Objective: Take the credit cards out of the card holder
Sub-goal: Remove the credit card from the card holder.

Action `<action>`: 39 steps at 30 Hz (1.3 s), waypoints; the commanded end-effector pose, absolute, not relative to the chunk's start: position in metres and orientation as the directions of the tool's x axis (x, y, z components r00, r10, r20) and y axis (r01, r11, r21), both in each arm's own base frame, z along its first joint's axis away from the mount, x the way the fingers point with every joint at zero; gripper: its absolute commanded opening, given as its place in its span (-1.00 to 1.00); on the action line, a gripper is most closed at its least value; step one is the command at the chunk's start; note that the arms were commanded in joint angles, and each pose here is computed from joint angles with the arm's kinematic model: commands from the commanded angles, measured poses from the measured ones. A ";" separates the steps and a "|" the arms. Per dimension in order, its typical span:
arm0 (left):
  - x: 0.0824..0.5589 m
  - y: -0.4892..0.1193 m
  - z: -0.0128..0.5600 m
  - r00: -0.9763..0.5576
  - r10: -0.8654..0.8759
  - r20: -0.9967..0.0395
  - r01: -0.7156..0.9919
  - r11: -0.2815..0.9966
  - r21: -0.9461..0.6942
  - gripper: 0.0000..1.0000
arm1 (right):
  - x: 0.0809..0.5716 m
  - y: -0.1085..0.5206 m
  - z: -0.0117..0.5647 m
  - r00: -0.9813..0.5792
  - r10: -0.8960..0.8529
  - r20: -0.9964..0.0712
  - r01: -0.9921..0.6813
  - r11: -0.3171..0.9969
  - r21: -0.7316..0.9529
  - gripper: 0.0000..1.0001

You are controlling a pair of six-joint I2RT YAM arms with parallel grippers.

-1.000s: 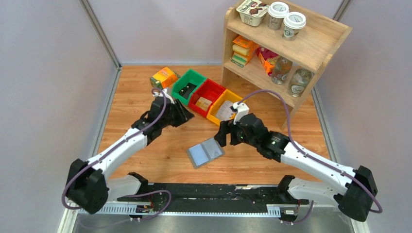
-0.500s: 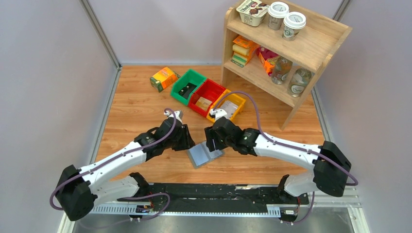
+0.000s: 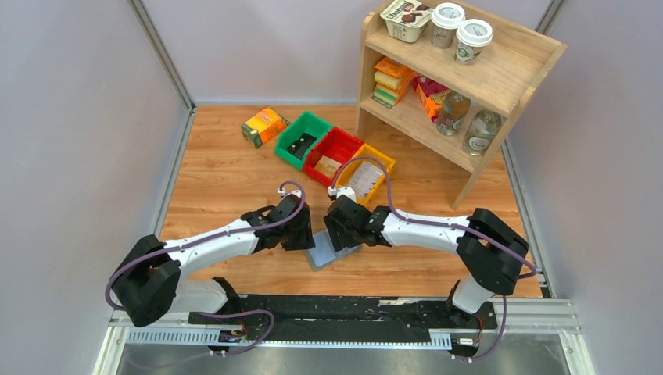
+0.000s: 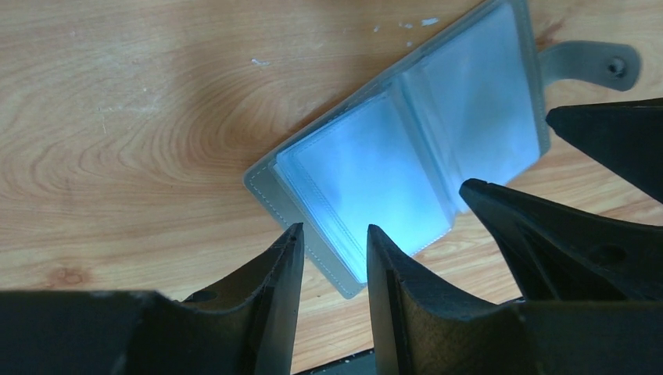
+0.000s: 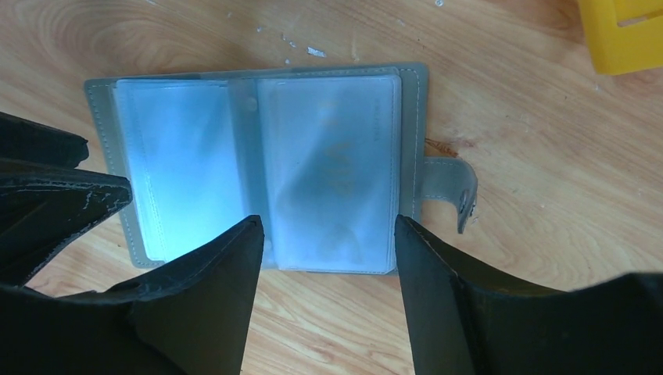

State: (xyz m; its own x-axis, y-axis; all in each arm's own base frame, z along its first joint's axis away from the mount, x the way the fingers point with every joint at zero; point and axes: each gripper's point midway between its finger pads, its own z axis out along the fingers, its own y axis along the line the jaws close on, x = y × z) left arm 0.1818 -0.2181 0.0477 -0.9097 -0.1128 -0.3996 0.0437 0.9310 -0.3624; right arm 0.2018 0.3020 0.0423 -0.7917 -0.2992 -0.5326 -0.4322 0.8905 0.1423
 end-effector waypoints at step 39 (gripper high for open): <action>0.180 -0.226 0.024 -0.926 -0.125 -0.356 0.018 0.928 -0.372 -0.37 | 0.205 0.320 0.064 -0.803 -0.243 -0.545 -0.441 0.856 0.269 0.14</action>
